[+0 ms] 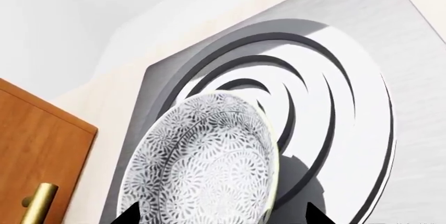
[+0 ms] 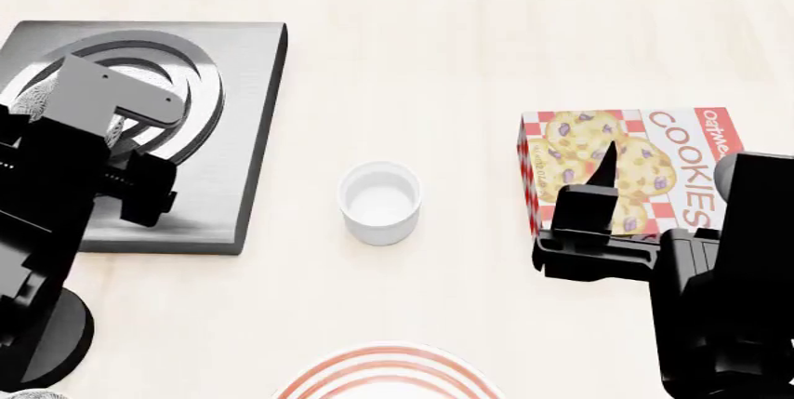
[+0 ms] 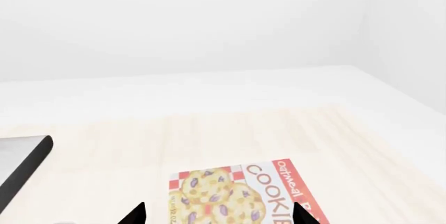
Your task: Pick the akita bowl on the stove and place it on the plate.
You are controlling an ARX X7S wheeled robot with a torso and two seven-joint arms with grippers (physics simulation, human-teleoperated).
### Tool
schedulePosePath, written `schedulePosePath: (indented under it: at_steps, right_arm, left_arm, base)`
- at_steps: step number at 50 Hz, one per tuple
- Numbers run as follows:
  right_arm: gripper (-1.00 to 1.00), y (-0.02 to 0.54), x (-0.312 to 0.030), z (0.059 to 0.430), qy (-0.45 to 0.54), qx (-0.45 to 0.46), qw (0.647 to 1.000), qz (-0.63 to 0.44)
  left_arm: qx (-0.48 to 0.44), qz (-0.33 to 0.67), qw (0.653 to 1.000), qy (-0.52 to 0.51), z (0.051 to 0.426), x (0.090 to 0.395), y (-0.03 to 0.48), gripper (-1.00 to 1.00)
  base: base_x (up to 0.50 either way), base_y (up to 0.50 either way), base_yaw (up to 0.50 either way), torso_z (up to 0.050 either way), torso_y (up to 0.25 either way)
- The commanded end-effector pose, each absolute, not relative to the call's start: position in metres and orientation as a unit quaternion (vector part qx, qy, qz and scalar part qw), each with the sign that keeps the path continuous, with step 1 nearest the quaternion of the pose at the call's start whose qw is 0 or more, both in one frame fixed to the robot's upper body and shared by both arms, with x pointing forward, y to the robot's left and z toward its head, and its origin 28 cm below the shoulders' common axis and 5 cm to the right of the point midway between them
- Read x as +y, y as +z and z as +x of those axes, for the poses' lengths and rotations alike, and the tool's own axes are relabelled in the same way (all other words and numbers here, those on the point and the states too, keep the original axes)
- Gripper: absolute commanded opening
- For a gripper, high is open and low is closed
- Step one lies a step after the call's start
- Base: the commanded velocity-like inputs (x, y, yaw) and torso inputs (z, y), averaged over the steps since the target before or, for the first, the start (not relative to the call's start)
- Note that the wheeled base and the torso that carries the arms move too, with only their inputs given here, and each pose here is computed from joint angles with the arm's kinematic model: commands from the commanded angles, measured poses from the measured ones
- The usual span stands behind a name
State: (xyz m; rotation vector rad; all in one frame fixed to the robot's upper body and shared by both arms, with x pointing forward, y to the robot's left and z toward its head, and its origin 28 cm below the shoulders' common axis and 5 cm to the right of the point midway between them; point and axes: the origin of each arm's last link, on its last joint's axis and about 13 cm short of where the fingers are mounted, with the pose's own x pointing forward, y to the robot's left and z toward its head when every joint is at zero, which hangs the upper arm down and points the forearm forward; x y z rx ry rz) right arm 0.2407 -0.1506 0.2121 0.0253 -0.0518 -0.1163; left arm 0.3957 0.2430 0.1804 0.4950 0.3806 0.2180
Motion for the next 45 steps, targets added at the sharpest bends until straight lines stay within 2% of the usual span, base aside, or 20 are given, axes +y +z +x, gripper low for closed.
schedulePosePath:
  at_steps: [1, 7, 8, 36, 45]
  right_arm:
    - [1.00, 0.213, -0.152, 0.241, -0.061, -0.030, 0.997, 0.022]
    - [1.00, 0.213, -0.152, 0.241, -0.061, -0.030, 0.997, 0.022]
    - [1.00, 0.213, -0.152, 0.241, -0.061, -0.030, 0.997, 0.022]
    - [1.00, 0.211, -0.152, 0.242, -0.062, -0.028, 0.997, 0.024]
    - [1.00, 0.211, -0.153, 0.242, -0.063, -0.029, 0.997, 0.025]
  left_arm:
    - [0.189, 0.233, 0.950, 0.091, 0.396, 0.239, 0.180, 1.00]
    - [0.188, 0.234, 0.950, 0.086, 0.395, 0.238, 0.179, 1.00]
    - [0.188, 0.234, 0.950, 0.086, 0.395, 0.238, 0.179, -1.00]
    - [0.172, 0.227, 0.955, 0.079, 0.397, 0.233, 0.185, -1.00]
    - [0.103, 0.226, 0.965, 0.083, 0.397, 0.231, 0.210, -1.00]
  base:
    - [0.00, 0.00, 0.00, 0.000, 0.000]
    - [0.00, 0.00, 0.00, 0.000, 0.000]
    - [0.00, 0.00, 0.00, 0.000, 0.000]
    - [0.00, 0.00, 0.00, 0.000, 0.000]
    - [0.00, 0.00, 0.00, 0.000, 0.000]
